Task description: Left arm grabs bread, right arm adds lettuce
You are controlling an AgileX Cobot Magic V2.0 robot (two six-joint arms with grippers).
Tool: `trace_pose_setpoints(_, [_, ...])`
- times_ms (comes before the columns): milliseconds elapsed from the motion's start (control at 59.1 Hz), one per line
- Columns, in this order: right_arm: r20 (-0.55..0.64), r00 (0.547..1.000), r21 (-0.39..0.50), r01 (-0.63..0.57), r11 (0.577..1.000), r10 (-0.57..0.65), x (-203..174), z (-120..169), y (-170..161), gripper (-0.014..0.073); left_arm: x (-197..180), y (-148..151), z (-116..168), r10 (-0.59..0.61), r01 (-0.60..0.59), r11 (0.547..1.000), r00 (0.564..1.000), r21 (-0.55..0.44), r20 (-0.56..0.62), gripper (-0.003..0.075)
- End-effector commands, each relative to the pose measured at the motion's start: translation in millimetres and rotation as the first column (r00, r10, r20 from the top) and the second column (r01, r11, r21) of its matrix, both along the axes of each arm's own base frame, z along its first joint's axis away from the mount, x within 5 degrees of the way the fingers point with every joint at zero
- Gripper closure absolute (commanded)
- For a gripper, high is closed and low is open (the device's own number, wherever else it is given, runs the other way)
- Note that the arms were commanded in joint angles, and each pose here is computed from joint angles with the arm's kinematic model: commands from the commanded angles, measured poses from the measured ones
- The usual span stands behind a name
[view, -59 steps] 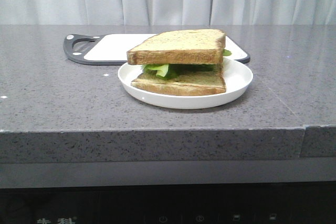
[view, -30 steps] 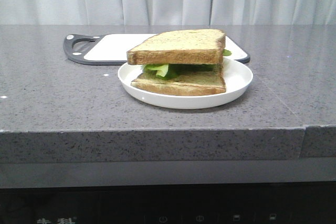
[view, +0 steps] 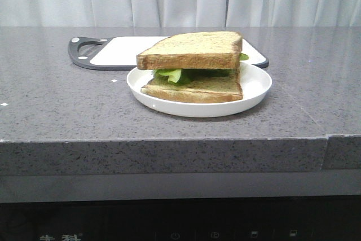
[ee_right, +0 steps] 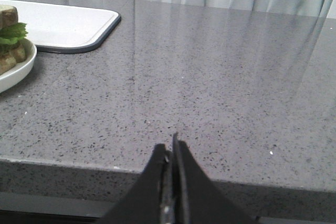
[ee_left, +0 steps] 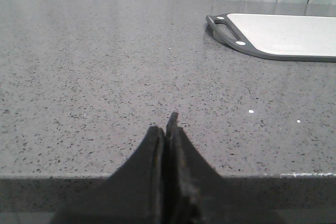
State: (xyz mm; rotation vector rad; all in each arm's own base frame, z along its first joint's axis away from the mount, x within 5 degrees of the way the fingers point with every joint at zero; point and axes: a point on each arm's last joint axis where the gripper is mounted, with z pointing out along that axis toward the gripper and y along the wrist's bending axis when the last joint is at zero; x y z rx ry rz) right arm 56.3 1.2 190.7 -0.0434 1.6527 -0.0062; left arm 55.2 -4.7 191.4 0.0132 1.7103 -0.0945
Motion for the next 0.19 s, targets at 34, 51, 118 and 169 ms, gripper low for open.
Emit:
trace_pose_setpoints(34, [0.093, 0.996, -0.019, 0.004, 1.000, -0.002, -1.1, 8.7, -0.2, 0.0656, -0.4, 0.6, 6.7, 0.009, -0.008, 1.000, 0.996, -0.020, 0.091, 0.0741])
trace_pose_setpoints(51, [0.093, 0.996, -0.019, 0.004, 1.000, -0.002, -1.1, 8.7, -0.2, 0.0656, -0.4, 0.6, 6.7, 0.009, -0.008, 1.000, 0.996, -0.020, 0.091, 0.0741])
trace_pose_setpoints(118, [0.093, 0.996, -0.019, 0.004, 1.000, -0.002, -1.1, 8.7, -0.2, 0.0656, -0.4, 0.6, 6.7, 0.009, -0.008, 1.000, 0.996, -0.020, 0.091, 0.0741])
trace_pose_setpoints(169, [0.093, 0.996, -0.019, 0.004, 1.000, -0.002, -1.1, 8.7, -0.2, 0.0656, -0.4, 0.6, 6.7, 0.009, -0.008, 1.000, 0.996, -0.020, 0.091, 0.0741])
